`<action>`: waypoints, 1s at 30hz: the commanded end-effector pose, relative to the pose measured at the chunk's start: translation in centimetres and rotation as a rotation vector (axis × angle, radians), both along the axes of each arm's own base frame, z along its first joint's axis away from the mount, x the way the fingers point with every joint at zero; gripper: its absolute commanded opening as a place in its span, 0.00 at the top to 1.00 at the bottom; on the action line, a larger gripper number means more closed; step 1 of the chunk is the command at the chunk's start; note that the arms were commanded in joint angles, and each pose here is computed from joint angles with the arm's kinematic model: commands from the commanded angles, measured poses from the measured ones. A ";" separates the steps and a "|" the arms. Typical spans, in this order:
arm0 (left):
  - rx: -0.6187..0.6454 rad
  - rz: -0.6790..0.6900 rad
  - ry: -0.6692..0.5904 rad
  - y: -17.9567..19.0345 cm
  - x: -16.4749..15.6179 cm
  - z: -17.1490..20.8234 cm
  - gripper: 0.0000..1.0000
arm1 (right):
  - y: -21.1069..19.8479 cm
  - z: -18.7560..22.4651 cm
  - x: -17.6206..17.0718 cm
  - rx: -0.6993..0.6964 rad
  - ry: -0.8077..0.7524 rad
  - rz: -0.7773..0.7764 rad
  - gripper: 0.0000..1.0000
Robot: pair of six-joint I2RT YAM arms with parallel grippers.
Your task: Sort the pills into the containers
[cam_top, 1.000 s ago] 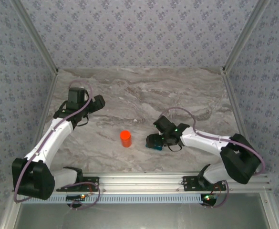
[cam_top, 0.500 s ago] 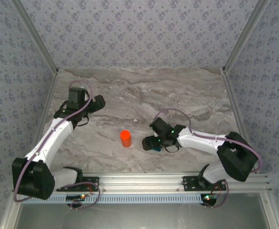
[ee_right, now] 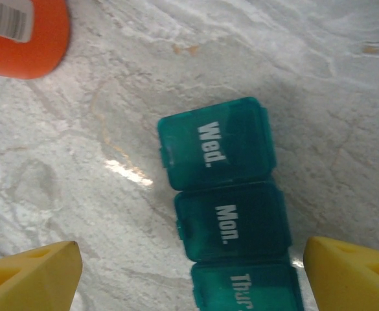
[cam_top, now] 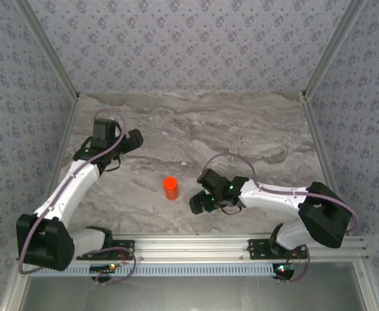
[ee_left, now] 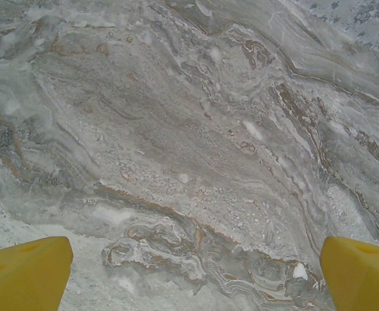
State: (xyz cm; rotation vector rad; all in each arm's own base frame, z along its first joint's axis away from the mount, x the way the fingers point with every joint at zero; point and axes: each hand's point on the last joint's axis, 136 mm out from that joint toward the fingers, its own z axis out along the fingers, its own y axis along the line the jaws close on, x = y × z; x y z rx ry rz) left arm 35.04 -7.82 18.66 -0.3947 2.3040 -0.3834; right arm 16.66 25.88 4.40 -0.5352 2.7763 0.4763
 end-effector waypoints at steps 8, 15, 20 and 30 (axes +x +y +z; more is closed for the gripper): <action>0.005 0.001 -0.012 -0.1 0.4 0.6 0.02 | -2.9 -2.4 -0.2 -0.174 -0.042 -0.018 0.20; -0.003 0.005 -0.005 -0.2 0.4 0.4 0.02 | -2.9 -3.1 -0.8 -0.226 -0.065 0.020 0.26; -0.004 0.008 0.003 -0.2 0.3 0.3 0.02 | -2.7 -3.3 -0.9 -0.250 -0.078 0.035 0.30; -0.009 0.008 0.008 -0.2 0.2 0.3 0.02 | -2.2 -3.0 -0.7 -0.243 -0.086 0.041 0.51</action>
